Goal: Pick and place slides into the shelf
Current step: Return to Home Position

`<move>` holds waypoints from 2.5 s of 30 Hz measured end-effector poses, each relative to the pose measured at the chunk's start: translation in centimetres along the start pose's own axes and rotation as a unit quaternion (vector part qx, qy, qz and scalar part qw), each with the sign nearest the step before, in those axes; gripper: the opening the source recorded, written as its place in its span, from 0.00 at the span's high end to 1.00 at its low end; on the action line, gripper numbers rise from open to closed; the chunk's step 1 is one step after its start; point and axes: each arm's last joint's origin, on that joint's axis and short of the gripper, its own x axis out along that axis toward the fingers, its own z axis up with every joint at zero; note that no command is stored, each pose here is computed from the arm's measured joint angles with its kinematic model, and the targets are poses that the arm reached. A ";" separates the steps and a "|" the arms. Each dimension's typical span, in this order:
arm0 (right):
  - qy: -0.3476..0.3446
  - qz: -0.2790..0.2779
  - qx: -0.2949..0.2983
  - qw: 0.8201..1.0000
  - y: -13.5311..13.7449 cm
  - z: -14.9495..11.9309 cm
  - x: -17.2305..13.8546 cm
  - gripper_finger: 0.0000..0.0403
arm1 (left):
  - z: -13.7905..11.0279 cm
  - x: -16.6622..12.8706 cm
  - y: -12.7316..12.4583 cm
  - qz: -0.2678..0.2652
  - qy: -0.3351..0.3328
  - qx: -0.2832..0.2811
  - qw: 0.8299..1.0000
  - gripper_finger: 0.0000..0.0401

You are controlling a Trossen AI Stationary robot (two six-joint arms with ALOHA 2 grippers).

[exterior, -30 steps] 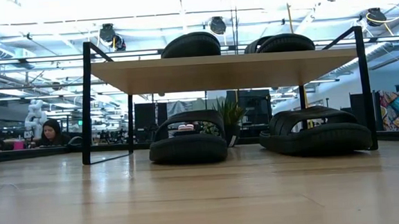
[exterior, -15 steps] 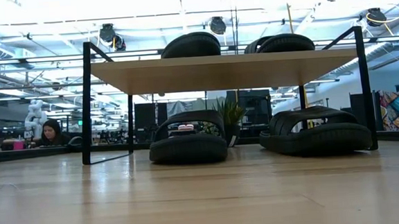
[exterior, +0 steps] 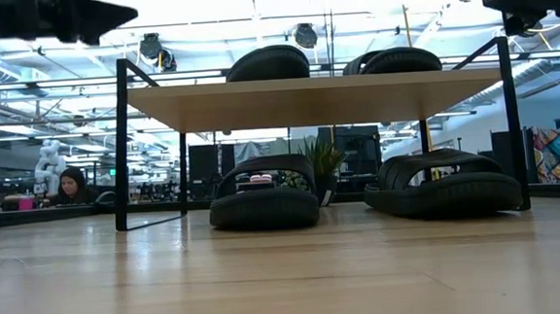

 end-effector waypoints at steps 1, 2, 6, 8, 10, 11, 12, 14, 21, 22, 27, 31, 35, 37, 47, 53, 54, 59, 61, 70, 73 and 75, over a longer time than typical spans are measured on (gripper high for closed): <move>-0.009 0.001 -0.006 1.000 0.0 -0.2 0.0 1.00 | -0.4 -0.1 -0.1 0.003 -0.002 -0.001 1.000 1.00; -0.017 -0.001 -0.011 1.000 0.0 -0.3 0.0 1.00 | -0.8 -0.3 -0.2 0.006 -0.004 -0.001 1.000 1.00; -0.071 -0.012 -0.006 0.997 -1.0 0.7 -0.9 1.00 | -2.1 -1.1 -0.5 0.014 -0.016 0.006 1.000 1.00; -0.096 -0.005 -0.002 0.995 -1.6 1.5 -1.6 1.00 | -2.3 -1.3 -0.5 0.017 -0.024 0.012 1.000 1.00; -0.107 -0.018 -0.004 0.994 -2.1 2.3 -2.2 1.00 | -2.5 -1.5 -0.6 0.019 -0.026 0.017 0.999 1.00; -0.101 -0.030 -0.009 0.994 -2.4 2.6 -2.5 1.00 | -2.8 -1.5 -0.6 0.020 -0.022 0.019 0.999 1.00; -0.095 -0.039 -0.012 0.995 -2.8 3.0 -2.8 1.00 | -2.9 -1.5 -0.6 0.022 -0.018 0.021 0.999 1.00; -0.086 -0.048 -0.010 0.995 -3.4 3.7 -3.6 1.00 | -3.1 -1.5 -0.5 0.027 -0.007 0.024 0.999 1.00; -0.049 -0.082 0.056 0.994 -4.5 3.7 -4.6 1.00 | -4.1 -1.4 -0.2 0.016 0.036 0.012 0.999 1.00; -0.046 -0.081 0.065 0.994 -4.2 3.4 -4.3 1.00 | -4.2 -1.4 -0.3 0.011 0.040 0.008 0.999 1.00; -0.058 -0.061 0.052 0.995 -2.5 1.8 -2.3 1.00 | -4.5 -1.5 -0.4 -0.011 0.051 0.006 0.999 1.00; -0.057 -0.047 0.021 0.997 -1.0 -0.6 -0.5 1.00 | -4.5 -1.5 -0.5 -0.015 0.053 0.014 0.998 1.00; -0.080 0.005 -0.004 0.997 0.2 -2.1 0.6 1.00 | -4.6 -1.5 -0.5 -0.024 0.052 0.016 0.998 1.00; -0.105 -0.001 -0.002 0.994 0.2 -1.9 0.8 1.00 | -4.6 -1.5 -0.6 -0.031 0.050 0.017 0.998 1.00; -0.119 -0.037 0.013 0.992 -1.6 0.2 0.1 1.00 | -4.6 -1.5 -0.6 -0.034 0.051 0.021 0.998 1.00; -0.064 -0.110 0.065 0.990 -2.4 -0.9 0.4 1.00 | -4.6 -1.5 -0.6 -0.034 0.051 0.025 0.998 1.00; -0.056 -0.116 0.079 0.989 -2.5 -1.1 0.4 1.00 | -4.6 -1.5 -0.6 -0.034 0.051 0.023 0.998 1.00; -0.074 -0.052 0.094 0.991 -1.9 -2.1 1.4 1.00 | -5.1 -1.6 -0.8 -0.043 0.078 0.018 0.996 1.00; -0.092 -0.035 0.082 0.992 -1.5 -2.9 2.1 1.00 | -5.6 -1.6 -1.0 -0.045 0.082 0.018 0.995 1.00; -0.088 -0.003 0.024 0.996 -0.9 -4.6 2.8 1.00 | -8.1 -2.1 -1.8 -0.039 0.073 -0.014 0.996 1.00; -0.099 0.021 0.007 0.995 -0.8 -4.4 2.8 1.00 | -8.5 -2.2 -1.9 -0.044 0.069 -0.021 0.996 1.00; -0.097 0.032 0.003 0.995 -0.7 -4.5 2.8 1.00 | -8.5 -2.3 -1.9 -0.045 0.070 -0.030 0.996 1.00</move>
